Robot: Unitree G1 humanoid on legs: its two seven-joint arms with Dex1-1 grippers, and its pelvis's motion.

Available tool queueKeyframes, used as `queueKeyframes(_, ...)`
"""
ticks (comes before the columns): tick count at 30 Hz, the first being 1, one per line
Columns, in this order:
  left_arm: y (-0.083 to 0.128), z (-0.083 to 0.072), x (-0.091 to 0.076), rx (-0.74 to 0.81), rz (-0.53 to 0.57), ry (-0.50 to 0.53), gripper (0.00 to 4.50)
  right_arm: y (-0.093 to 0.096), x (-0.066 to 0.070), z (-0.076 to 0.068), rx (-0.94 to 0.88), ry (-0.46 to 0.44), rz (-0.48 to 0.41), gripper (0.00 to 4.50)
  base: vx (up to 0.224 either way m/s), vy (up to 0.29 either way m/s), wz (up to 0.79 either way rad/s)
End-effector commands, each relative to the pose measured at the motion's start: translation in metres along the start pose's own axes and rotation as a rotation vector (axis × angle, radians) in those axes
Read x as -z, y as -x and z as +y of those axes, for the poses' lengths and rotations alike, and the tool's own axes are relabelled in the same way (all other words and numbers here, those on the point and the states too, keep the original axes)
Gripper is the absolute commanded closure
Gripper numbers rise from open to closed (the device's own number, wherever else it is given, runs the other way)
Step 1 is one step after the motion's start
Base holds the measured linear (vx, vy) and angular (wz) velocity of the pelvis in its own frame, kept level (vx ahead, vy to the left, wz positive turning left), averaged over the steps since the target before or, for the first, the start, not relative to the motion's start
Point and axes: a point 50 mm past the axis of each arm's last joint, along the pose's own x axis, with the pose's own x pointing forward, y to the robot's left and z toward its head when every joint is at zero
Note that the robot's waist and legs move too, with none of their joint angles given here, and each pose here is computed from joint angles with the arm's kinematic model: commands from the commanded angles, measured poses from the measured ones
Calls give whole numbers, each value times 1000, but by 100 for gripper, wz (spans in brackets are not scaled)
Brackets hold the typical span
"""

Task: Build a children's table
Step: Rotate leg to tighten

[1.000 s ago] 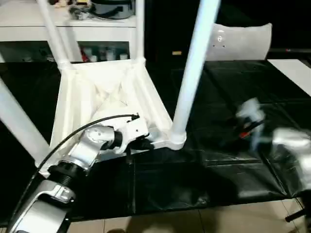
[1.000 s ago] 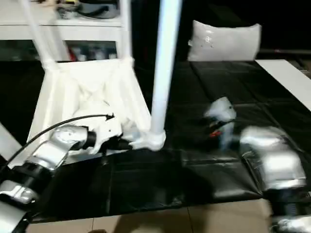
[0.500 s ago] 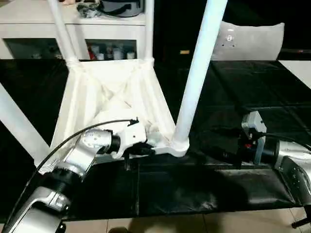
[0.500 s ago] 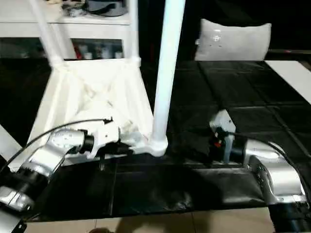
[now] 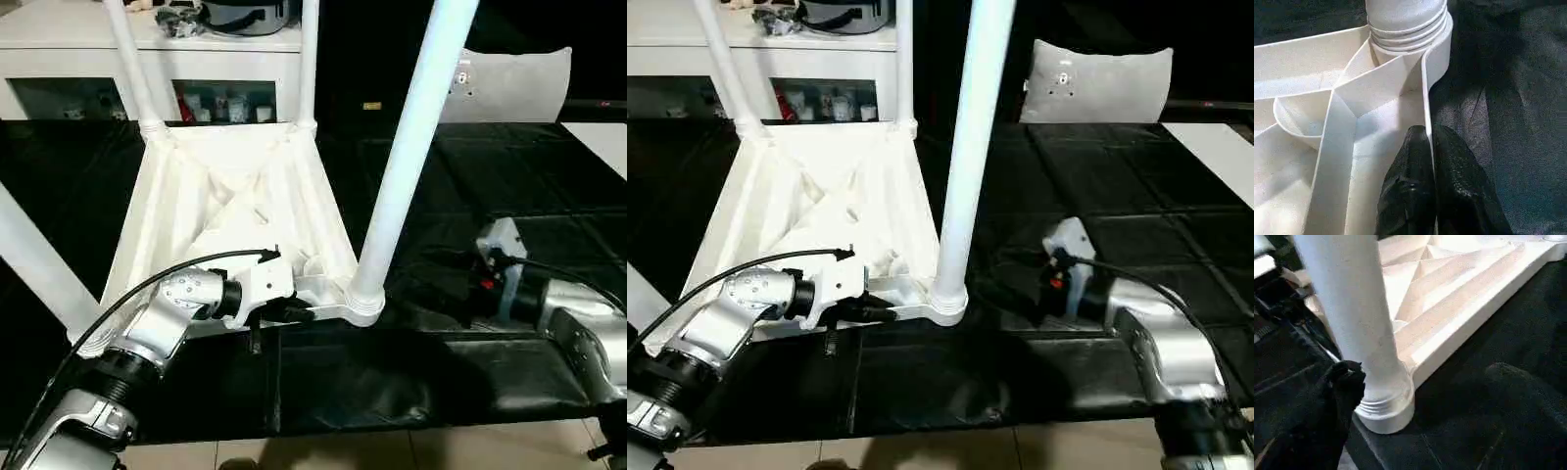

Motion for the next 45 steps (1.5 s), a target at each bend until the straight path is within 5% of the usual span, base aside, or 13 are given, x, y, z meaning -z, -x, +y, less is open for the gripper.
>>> queueKeyframes(1, -3, 3, -7, -14, -15, -34, 450, -1, -1, -6, 30, 46, 16, 6, 0, 0, 0)
queueKeyframes(15, 5, 3, -9, 63, 0, -50, 450, -21, -11, -12, 17, 147, 0, 6, 0, 0, 0)
queueKeyframes(22, 0, 3, -12, 71, 1, -69, 450, -18, -9, 8, -243, 143, 5, 6, 0, 0, 0)
queueKeyframes(28, -2, 3, -13, 79, 2, -76, 450, -18, -6, 4, -261, 140, 32, 6, 0, 0, 0)
queueKeyframes(45, -7, -5, -14, 103, -9, -63, 450, -36, -1, 10, -371, 5, 4, 157, 0, 0, 0)
